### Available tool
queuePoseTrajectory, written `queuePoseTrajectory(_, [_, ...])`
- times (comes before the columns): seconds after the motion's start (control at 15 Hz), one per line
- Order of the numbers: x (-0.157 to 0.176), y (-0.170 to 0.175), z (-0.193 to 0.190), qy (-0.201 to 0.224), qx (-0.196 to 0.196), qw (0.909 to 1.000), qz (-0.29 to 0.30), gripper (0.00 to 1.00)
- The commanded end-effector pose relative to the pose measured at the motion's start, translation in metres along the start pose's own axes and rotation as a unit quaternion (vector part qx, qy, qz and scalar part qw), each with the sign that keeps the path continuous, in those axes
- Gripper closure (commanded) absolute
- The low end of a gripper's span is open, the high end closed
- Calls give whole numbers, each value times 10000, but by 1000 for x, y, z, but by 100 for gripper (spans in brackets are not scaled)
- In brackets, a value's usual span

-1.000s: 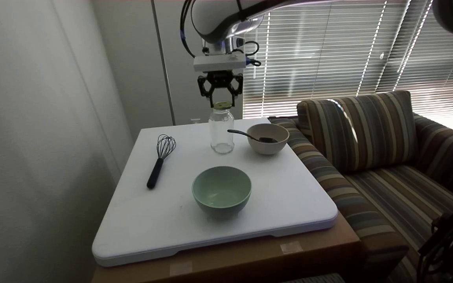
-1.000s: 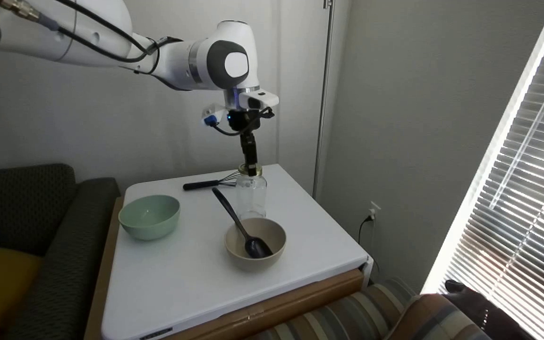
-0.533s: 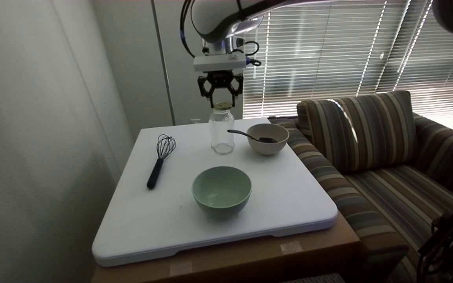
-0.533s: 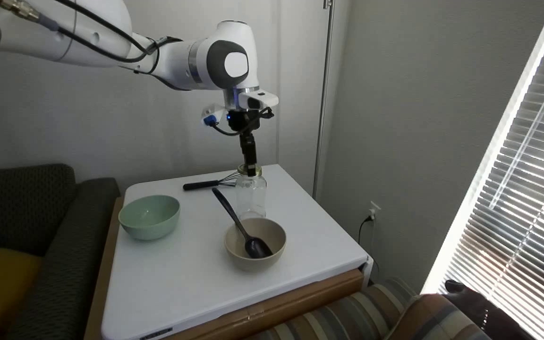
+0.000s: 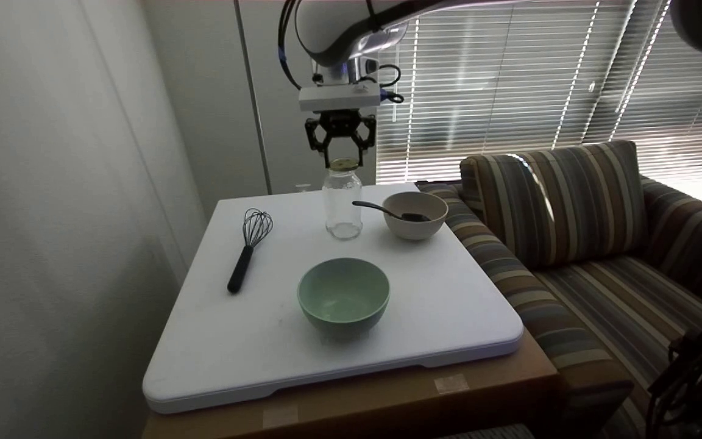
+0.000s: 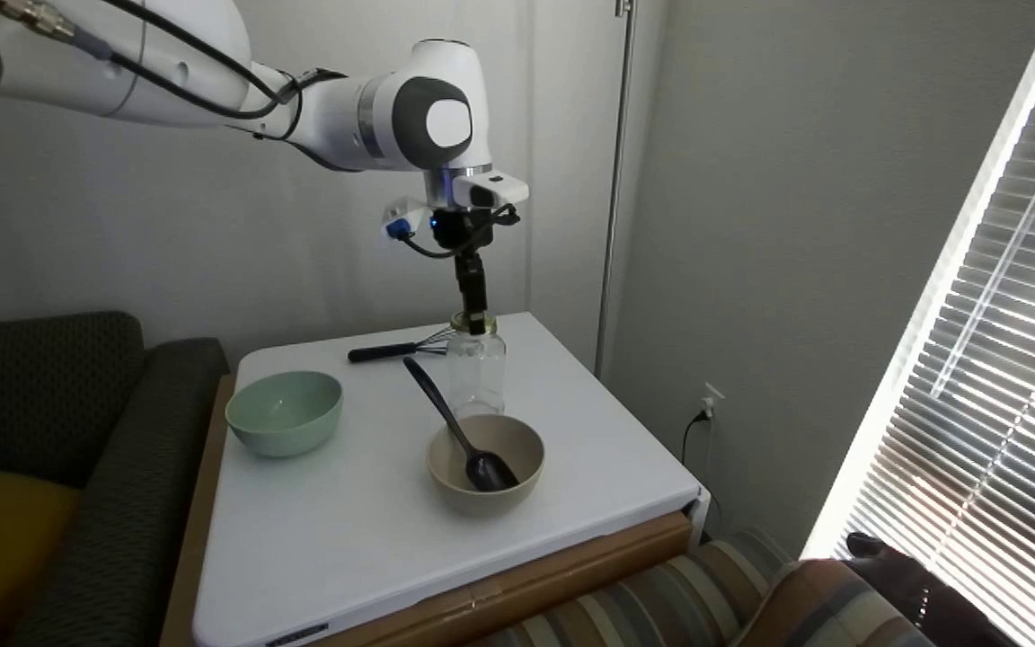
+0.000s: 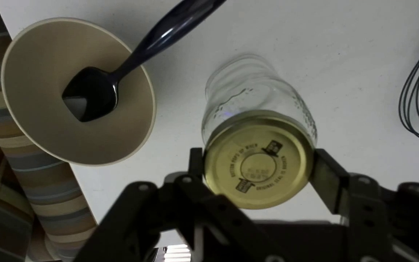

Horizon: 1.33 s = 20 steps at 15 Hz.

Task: Pick the lid on the table and put it on the bottle

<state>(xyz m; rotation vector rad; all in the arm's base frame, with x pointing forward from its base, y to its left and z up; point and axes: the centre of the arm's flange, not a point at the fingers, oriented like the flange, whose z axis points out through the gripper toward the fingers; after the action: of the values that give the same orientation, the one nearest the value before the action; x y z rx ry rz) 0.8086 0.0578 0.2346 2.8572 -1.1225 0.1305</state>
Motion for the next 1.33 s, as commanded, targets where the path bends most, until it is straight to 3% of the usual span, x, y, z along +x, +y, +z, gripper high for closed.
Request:
queuePoseTrajectory(0.0, [13, -18, 24, -198, 191, 9996, 10, 52])
queuePoseTrajectory(0.47, [13, -20, 15, -70, 338, 9994, -9, 52])
queuePoseTrajectory(1.0, [14, -16, 33, -137, 153, 9998, -1, 52])
queuePoseTrajectory(1.07, [13, -16, 34, -148, 132, 9998, -20, 9])
queuePoseTrajectory(1.27, [9, -14, 47, -172, 59, 9998, -42, 0])
